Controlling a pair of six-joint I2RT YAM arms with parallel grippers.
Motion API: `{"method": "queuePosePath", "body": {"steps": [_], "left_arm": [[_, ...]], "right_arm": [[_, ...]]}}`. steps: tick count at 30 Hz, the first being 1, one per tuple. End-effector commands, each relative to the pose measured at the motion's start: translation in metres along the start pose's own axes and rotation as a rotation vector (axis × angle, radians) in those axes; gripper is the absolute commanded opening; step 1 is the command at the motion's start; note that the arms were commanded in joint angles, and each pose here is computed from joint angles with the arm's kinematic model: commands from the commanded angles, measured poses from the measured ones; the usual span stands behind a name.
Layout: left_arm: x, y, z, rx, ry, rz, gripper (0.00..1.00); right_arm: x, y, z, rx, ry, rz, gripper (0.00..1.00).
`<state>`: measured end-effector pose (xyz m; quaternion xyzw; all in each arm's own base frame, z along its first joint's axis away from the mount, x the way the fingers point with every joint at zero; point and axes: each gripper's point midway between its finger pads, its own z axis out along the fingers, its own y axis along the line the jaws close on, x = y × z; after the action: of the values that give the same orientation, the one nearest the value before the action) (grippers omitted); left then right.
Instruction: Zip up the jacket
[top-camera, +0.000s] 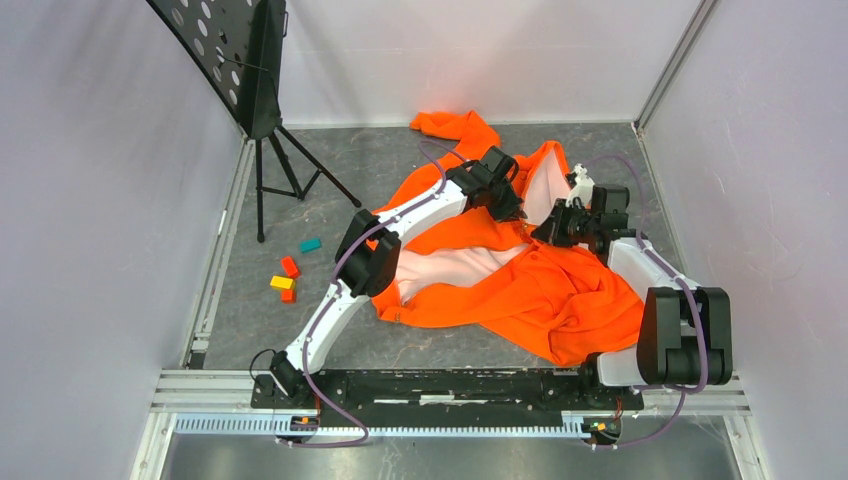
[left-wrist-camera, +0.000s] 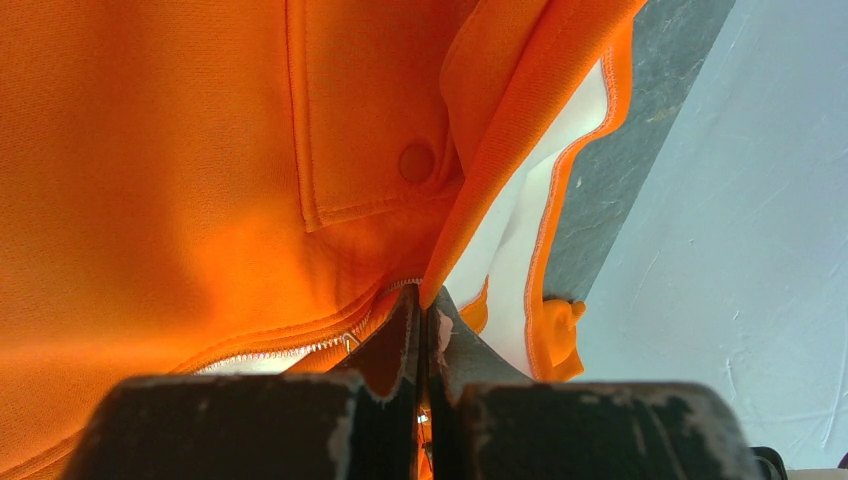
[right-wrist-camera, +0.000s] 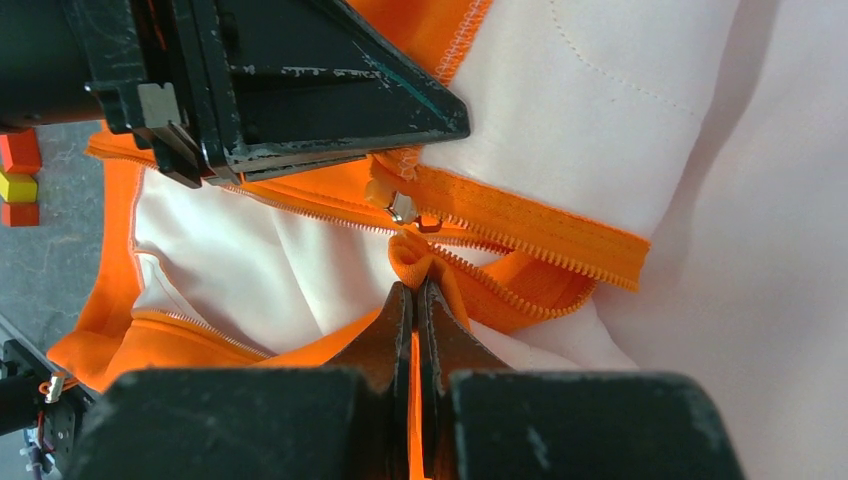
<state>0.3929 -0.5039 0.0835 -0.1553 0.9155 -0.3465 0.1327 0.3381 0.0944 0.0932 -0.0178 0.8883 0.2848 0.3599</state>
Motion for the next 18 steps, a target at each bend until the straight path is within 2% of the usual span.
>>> {"method": "queuePosePath", "body": {"steps": [1, 18], "left_arm": [[-0.0021, -0.0247, -0.0190, 0.045, -0.024, 0.037, 0.02], [0.0022, -0.0247, -0.0173, 0.046, -0.013, 0.035, 0.02]], "right_arm": [[-0.0221, 0.0035, -0.0051, 0.022, -0.049, -0.026, 0.00], [-0.0306, 0.0113, -0.0029, -0.008, -0.088, -0.014, 0.00]]}}
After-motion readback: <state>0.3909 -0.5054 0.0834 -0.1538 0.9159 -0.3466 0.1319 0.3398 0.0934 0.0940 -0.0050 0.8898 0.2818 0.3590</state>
